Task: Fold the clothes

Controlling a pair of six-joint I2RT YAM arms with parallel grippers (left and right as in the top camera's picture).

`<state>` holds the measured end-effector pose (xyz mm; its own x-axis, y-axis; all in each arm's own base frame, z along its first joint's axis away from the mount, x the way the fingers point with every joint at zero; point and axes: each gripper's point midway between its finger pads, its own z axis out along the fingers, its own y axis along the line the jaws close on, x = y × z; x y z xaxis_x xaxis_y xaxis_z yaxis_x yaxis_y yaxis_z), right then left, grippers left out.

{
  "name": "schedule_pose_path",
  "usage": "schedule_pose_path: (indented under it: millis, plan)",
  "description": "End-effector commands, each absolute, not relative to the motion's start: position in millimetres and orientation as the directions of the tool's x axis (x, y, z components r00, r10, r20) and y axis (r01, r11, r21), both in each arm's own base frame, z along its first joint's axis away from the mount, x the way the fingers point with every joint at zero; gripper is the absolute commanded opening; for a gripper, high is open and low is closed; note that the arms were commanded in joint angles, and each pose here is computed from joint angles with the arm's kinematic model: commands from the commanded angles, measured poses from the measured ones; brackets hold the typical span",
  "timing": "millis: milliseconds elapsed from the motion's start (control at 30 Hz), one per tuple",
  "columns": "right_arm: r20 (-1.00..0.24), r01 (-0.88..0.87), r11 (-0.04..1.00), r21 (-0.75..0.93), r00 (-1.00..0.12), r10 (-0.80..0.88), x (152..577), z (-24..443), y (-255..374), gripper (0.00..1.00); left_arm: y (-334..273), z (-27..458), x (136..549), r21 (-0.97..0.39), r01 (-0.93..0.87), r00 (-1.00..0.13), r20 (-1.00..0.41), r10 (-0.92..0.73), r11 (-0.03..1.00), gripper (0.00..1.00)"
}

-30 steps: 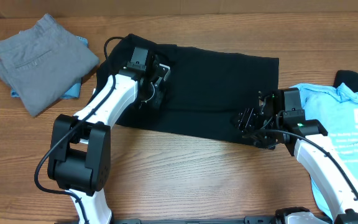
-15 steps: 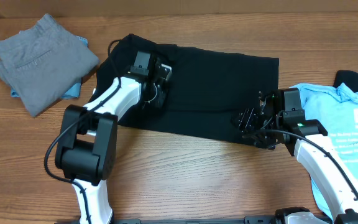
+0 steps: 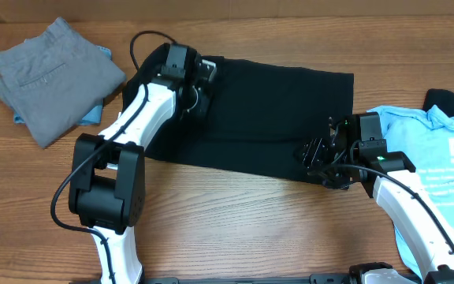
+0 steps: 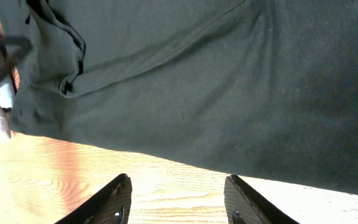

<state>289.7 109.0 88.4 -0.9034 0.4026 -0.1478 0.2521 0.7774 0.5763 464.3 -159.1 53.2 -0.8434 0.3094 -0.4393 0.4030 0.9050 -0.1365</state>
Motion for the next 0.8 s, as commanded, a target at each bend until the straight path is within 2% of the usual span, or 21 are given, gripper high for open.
schedule_pose_path:
  millis: [0,100,233,533,767]
  plan:
    - [-0.185,0.232,0.782,0.579,-0.896,0.404,294.8,96.9,106.9,0.52,-170.5,64.8,457.1,-0.226,0.415,-0.856,-0.425,0.294,0.881,0.32]
    - [-0.187,0.233,0.783,0.577,-0.895,0.404,295.0,96.8,106.4,0.52,-177.1,57.2,437.7,-0.258,0.44,-0.867,-0.371,0.333,0.86,0.37]
    - [-0.189,0.235,0.785,0.574,-0.894,0.406,295.3,96.5,105.7,0.53,-181.8,39.1,424.2,-0.187,0.514,-0.833,-0.344,0.434,0.837,0.41]
    - [-0.188,0.235,0.785,0.574,-0.895,0.405,295.1,96.4,105.8,0.53,-195.6,8.1,424.1,-0.156,0.544,-0.817,-0.322,0.479,0.824,0.4]
    - [-0.188,0.235,0.785,0.574,-0.895,0.405,295.1,96.4,105.8,0.53,-193.4,-4.1,426.3,-0.141,0.531,-0.826,-0.307,0.473,0.836,0.24]
